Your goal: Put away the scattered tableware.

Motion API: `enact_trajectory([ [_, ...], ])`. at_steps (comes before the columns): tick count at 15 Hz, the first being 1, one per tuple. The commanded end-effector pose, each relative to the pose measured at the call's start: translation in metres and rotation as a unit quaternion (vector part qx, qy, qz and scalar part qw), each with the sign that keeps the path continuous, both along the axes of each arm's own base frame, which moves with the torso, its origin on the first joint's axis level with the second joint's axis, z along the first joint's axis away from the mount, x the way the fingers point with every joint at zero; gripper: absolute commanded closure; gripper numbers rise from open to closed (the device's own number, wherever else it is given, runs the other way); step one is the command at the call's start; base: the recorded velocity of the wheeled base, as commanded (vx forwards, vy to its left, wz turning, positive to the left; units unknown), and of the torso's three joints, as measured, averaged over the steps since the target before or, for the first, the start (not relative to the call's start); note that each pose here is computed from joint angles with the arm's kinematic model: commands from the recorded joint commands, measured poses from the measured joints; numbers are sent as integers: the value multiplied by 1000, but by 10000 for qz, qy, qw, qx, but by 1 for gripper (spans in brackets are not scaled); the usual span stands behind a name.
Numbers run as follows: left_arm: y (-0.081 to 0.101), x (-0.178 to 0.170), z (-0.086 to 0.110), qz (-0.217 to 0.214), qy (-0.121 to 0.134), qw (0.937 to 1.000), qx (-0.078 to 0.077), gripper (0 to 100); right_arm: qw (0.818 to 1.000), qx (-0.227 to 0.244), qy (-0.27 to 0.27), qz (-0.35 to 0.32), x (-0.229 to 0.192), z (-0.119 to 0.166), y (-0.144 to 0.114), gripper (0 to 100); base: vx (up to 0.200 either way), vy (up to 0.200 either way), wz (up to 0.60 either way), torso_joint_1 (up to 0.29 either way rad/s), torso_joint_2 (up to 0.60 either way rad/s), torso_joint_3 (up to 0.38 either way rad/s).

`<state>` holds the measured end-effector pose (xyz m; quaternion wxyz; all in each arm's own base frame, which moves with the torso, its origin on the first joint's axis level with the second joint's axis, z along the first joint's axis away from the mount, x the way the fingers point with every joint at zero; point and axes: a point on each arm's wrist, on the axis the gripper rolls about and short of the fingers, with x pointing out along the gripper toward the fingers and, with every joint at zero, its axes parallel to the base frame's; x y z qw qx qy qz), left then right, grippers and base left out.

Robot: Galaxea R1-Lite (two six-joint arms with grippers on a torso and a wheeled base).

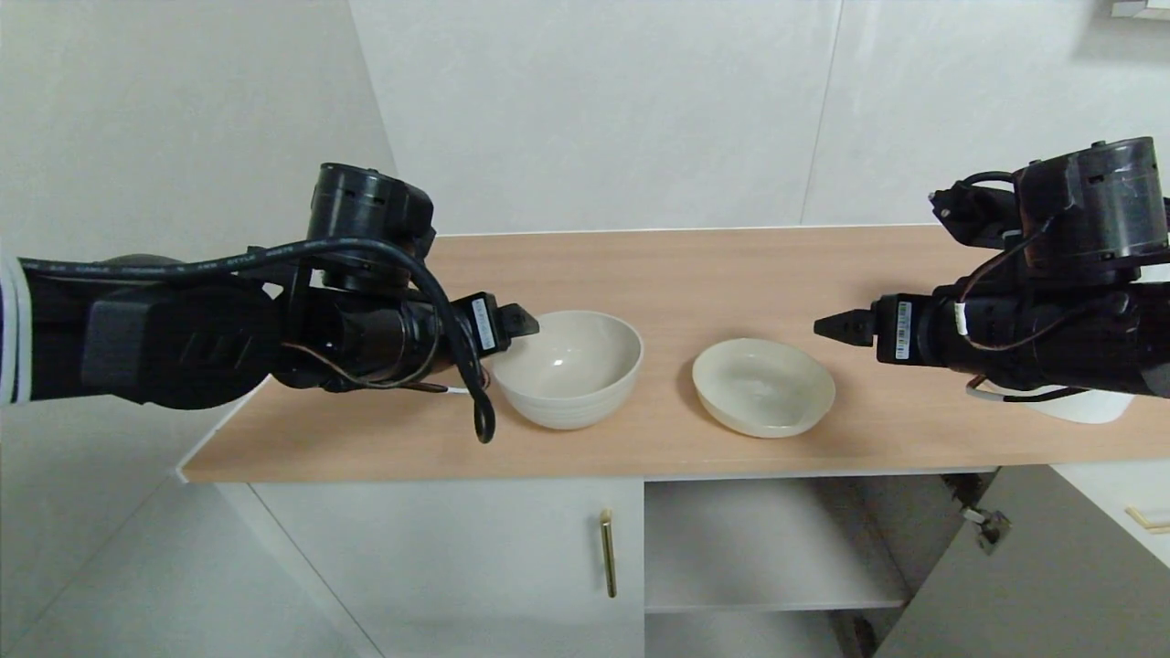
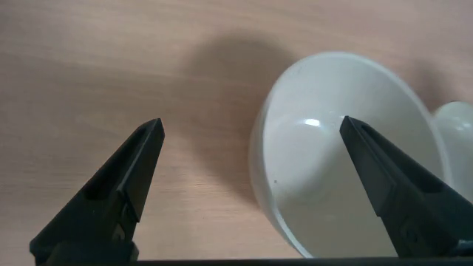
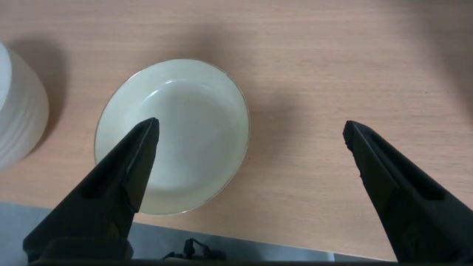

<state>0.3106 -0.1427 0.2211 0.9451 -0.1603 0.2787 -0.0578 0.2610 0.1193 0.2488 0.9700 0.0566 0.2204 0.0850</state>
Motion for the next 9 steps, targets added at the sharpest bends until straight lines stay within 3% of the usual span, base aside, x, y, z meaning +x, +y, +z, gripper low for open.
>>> enact_trajectory([
  [1, -3, 3, -7, -9, 90, 9999, 44, 0, 10000, -10, -14, -23, 0, 0, 0, 0, 0, 0, 0, 0, 0, 0],
  [5, -5, 5, -11, -28, 153, 9999, 68, 0, 10000, -40, -11, -78, 0, 0, 0, 0, 0, 0, 0, 0, 0, 0],
  [6, -6, 5, -12, -43, 167, 9998, 74, 100, 10000, -43, -13, -85, 0, 0, 0, 0, 0, 0, 0, 0, 0, 0],
  [9, -9, 4, -12, -83, 165, 9998, 79, 100, 10000, -43, -13, -85, 0, 0, 0, 0, 0, 0, 0, 0, 0, 0],
])
